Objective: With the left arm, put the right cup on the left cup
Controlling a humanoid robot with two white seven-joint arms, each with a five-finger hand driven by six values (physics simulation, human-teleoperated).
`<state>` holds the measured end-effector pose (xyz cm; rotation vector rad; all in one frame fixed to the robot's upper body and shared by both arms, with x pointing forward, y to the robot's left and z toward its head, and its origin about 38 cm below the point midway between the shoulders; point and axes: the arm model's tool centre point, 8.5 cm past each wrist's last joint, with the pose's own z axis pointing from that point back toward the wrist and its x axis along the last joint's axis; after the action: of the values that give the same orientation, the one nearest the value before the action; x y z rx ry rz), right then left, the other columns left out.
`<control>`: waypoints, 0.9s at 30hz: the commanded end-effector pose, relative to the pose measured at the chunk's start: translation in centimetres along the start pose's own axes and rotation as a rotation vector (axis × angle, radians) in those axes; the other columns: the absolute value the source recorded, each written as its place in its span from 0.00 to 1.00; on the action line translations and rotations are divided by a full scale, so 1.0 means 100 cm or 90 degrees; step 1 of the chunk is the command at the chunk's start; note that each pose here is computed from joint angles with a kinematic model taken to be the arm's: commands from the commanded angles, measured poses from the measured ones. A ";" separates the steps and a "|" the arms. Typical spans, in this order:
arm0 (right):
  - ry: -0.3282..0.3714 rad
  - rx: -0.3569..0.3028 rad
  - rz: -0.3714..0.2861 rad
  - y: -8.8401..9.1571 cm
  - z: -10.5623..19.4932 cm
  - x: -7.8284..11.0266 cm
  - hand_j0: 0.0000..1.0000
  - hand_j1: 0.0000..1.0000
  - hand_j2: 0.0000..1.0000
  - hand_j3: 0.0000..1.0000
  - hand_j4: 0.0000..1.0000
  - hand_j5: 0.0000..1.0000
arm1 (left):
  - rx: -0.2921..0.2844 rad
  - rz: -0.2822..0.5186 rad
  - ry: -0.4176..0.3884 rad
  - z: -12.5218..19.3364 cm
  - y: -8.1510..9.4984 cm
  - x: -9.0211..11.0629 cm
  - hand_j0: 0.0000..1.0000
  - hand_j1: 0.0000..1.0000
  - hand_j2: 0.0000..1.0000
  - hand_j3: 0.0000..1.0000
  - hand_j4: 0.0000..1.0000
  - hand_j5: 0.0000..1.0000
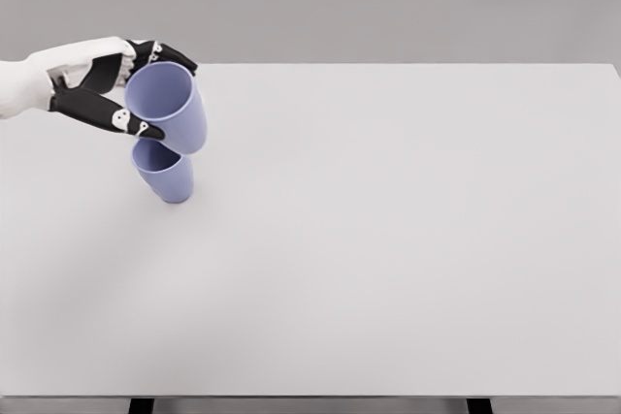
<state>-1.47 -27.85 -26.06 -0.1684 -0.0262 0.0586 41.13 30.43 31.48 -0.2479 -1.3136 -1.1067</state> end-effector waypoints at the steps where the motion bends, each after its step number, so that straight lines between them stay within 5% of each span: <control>1: 0.000 0.000 0.000 0.000 0.000 0.000 1.00 1.00 1.00 1.00 1.00 1.00 | 0.005 -0.001 0.004 0.005 0.003 0.000 0.69 0.69 0.69 0.69 0.69 0.69; 27: 0.000 0.000 0.000 0.000 0.000 0.000 1.00 1.00 1.00 1.00 1.00 1.00 | 0.020 0.017 0.052 0.019 0.007 -0.024 0.69 0.69 0.69 0.69 0.69 0.69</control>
<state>-1.47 -27.85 -26.06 -0.1684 -0.0262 0.0586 40.69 33.22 30.27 -0.1933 -1.2509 -1.0673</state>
